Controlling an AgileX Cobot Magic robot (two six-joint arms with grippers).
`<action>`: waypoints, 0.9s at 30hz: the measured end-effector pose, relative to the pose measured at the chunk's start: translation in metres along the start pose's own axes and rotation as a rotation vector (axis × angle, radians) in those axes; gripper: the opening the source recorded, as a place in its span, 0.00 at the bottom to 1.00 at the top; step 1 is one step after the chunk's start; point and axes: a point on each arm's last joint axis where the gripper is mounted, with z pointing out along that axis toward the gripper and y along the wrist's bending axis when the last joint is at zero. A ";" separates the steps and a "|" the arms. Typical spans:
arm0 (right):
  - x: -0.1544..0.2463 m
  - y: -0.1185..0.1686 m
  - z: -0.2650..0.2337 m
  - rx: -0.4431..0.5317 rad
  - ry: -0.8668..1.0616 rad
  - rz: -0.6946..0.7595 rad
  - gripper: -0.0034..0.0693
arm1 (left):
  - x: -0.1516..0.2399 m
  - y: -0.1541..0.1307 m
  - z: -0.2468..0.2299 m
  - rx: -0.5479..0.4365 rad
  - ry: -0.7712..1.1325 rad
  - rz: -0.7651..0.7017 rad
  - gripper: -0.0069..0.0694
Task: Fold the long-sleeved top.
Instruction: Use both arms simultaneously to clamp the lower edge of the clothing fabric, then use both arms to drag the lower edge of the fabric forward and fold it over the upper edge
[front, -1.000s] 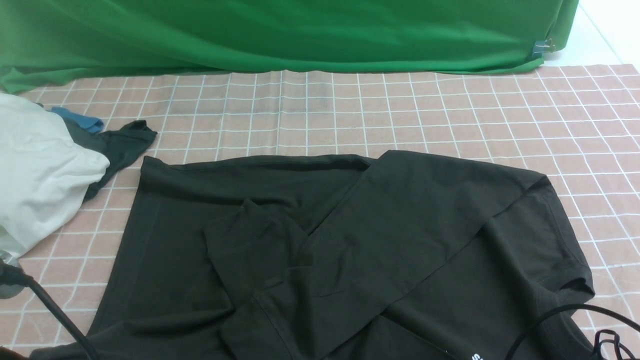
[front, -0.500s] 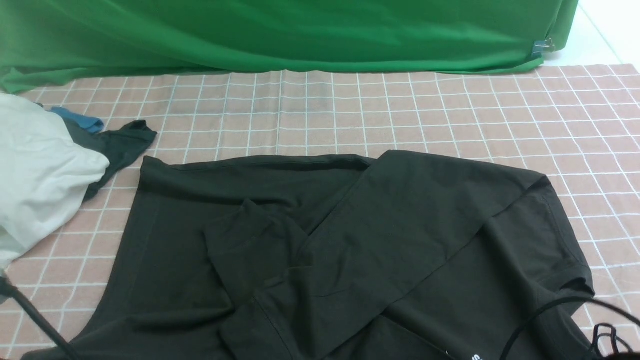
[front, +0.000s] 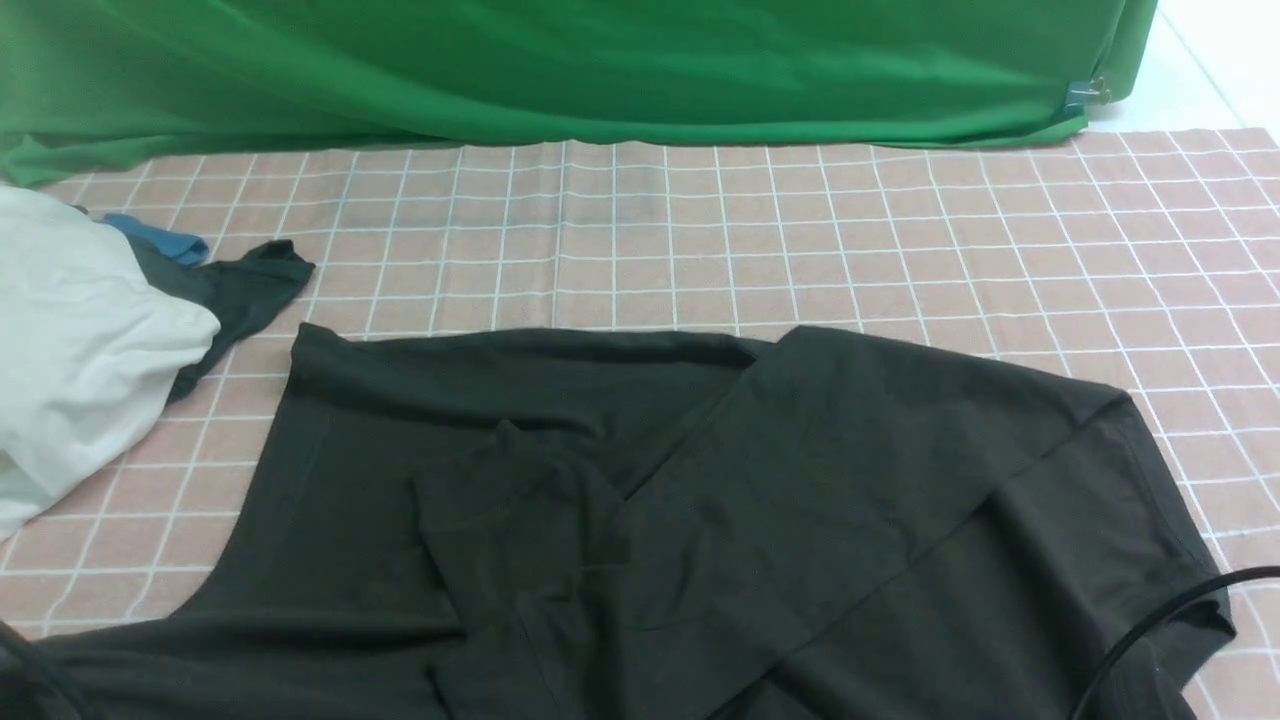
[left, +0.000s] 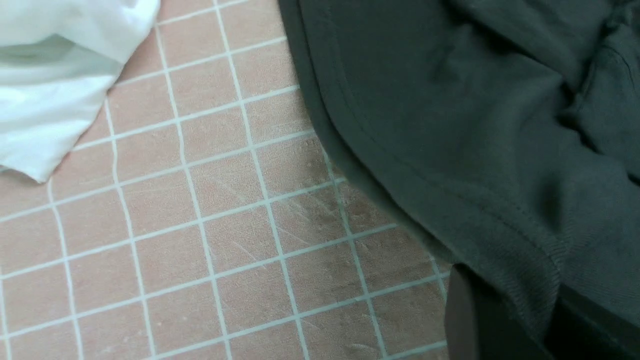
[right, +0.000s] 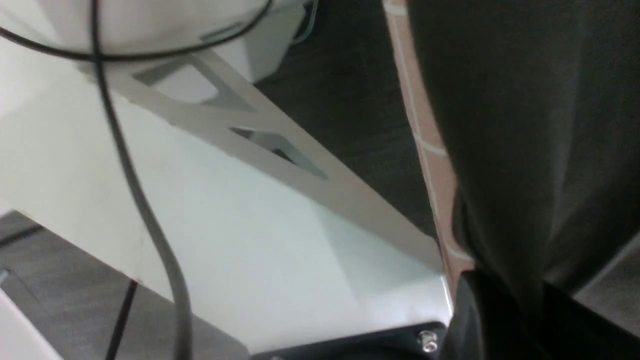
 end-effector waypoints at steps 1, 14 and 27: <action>0.001 0.000 0.000 0.006 -0.003 -0.001 0.12 | 0.000 0.000 0.000 0.000 0.002 -0.001 0.14; -0.017 -0.077 -0.015 0.206 -0.054 0.213 0.12 | -0.051 0.005 0.067 0.033 0.180 -0.001 0.14; -0.015 -0.215 -0.012 0.200 -0.195 0.585 0.12 | -0.125 0.021 0.132 -0.029 0.258 0.069 0.14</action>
